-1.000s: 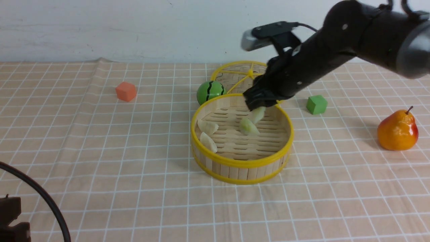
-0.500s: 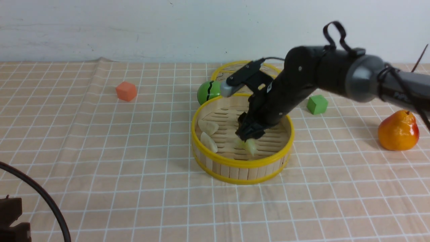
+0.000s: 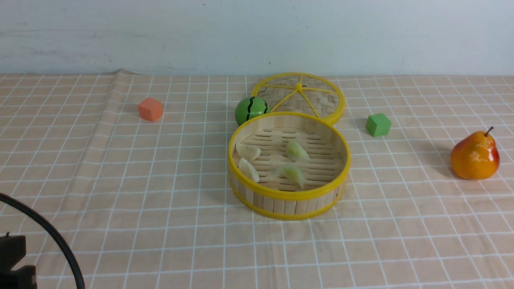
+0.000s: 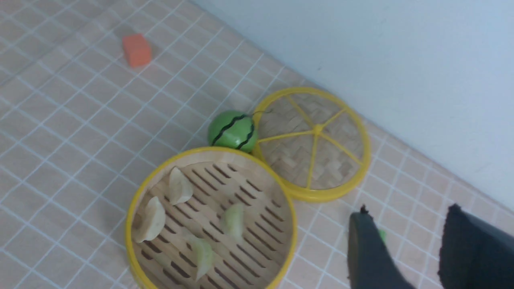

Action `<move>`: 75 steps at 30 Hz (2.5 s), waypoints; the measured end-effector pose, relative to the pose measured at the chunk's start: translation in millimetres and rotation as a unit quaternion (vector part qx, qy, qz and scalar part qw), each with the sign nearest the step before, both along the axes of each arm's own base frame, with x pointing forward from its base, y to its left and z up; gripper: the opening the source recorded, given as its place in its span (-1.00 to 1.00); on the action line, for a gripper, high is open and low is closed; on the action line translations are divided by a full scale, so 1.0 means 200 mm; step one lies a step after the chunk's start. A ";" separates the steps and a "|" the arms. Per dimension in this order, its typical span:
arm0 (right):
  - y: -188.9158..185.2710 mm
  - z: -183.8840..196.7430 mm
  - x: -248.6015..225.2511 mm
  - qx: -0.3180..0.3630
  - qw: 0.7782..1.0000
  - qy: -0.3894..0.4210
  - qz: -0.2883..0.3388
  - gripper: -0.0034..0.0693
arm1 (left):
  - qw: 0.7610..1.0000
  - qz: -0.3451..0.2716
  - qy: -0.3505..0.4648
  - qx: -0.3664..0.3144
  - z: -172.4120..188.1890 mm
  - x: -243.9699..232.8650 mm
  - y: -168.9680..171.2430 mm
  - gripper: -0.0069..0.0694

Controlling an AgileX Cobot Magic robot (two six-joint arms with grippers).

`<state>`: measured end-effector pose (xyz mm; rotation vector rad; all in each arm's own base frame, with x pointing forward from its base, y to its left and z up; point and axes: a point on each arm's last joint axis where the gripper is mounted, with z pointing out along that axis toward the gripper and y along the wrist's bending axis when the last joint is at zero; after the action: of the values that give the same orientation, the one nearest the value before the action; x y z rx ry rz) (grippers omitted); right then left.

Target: Put the dumplings into the steamer on the table with the brown tablecloth.

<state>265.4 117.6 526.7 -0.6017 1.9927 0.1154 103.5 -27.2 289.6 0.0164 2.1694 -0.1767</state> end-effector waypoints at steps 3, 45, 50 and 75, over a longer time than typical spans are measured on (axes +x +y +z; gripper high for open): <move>-0.12 0.07 -0.20 -0.003 1.000 -0.015 -0.026 -0.75 | 1.000 0.000 0.000 0.000 0.00 0.00 0.00 -0.72; -0.48 -1.53 -0.90 0.135 0.982 -0.048 -0.121 -0.91 | 1.000 0.000 0.000 0.000 0.00 0.00 0.00 -0.62; -0.56 -1.65 -0.99 0.186 0.954 -0.117 -0.204 -0.91 | 1.000 0.000 0.000 0.000 0.00 0.00 0.00 -0.60; -0.56 -1.76 -1.07 0.209 0.950 -0.050 -0.225 -0.87 | 1.000 0.000 0.001 0.000 0.00 0.00 0.00 -0.56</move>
<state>51.7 5.7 173.9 0.1203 1.8799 0.2147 103.4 -27.2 289.3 0.0162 2.1709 -0.1760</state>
